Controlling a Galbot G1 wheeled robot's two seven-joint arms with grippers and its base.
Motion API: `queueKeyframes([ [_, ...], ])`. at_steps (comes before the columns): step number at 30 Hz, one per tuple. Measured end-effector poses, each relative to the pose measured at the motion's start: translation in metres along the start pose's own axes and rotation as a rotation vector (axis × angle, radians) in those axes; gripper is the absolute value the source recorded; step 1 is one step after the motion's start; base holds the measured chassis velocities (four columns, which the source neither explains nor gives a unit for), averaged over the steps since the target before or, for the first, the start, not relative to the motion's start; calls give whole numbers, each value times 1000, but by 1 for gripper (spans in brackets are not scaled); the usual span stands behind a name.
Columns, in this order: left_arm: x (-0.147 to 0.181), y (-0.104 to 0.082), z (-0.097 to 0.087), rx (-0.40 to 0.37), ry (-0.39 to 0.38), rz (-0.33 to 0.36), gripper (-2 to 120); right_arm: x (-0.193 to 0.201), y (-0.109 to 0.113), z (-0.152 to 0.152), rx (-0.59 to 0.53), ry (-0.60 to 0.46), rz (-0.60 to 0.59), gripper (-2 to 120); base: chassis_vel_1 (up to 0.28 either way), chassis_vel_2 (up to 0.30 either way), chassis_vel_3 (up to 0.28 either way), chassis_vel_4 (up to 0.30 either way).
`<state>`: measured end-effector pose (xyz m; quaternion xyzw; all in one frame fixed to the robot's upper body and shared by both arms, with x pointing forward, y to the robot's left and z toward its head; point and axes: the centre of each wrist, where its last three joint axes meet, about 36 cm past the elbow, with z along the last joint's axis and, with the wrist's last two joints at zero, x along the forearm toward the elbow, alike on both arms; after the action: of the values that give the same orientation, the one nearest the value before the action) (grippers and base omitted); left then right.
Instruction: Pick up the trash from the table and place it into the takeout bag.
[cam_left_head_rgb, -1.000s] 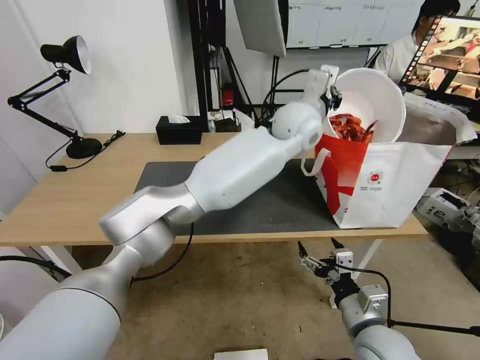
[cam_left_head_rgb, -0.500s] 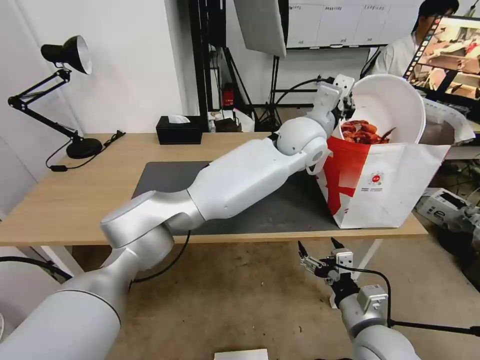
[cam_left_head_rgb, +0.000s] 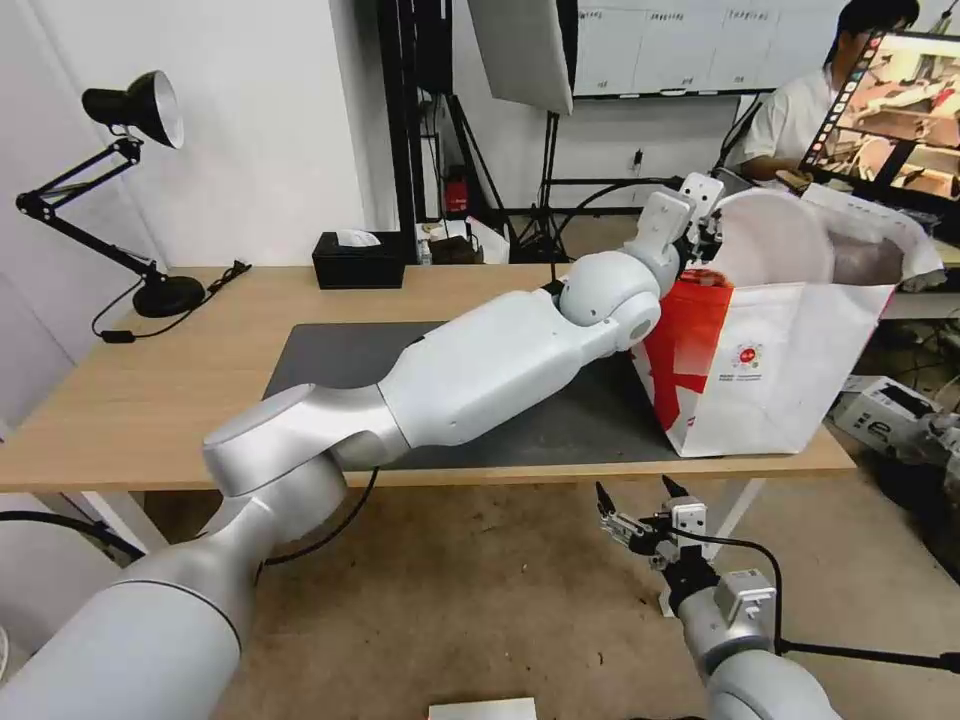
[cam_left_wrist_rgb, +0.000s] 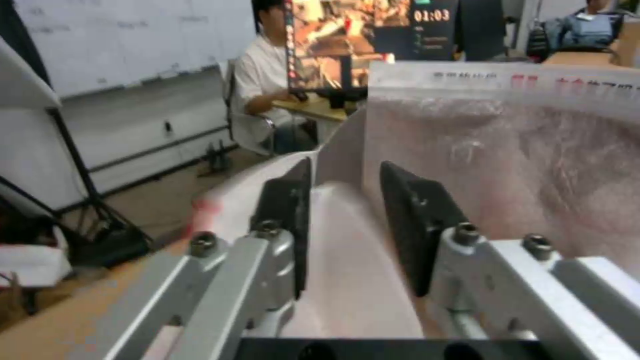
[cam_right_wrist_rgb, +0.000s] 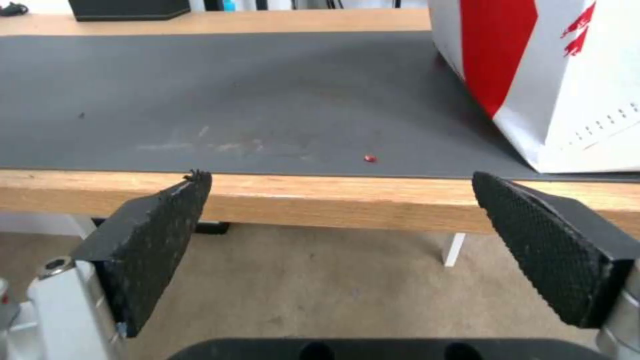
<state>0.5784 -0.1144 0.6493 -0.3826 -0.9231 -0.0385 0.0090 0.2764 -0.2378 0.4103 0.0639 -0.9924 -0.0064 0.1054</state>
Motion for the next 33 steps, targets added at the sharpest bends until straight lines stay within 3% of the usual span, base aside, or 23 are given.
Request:
queueKeyframes([
  [10, 2, -6, 0, 25, 13, 22, 69, 0, 0, 0, 0, 0, 0, 100, 0, 0, 0, 0],
  [13, 7, 2, -4, 35, 2, 9, 84, 0, 0, 0, 0, 0, 0, 100, 0, 0, 0, 0],
  [19, 25, 19, -7, 32, -25, -14, 99, 0, 0, 0, 0, 0, 0, 100, 0, 0, 0, 0],
  [20, 25, 19, -7, 32, -25, -14, 99, 0, 0, 0, 0, 0, 0, 100, 0, 0, 0, 0],
  [23, 51, 42, -4, 20, -46, -50, 100, 0, 0, 0, 0, 0, 0, 100, 0, 0, 0, 0],
  [33, 98, 64, 0, 29, -79, -94, 100, 0, 0, 0, 0, 0, 0, 100, 0, 0, 0, 0],
])
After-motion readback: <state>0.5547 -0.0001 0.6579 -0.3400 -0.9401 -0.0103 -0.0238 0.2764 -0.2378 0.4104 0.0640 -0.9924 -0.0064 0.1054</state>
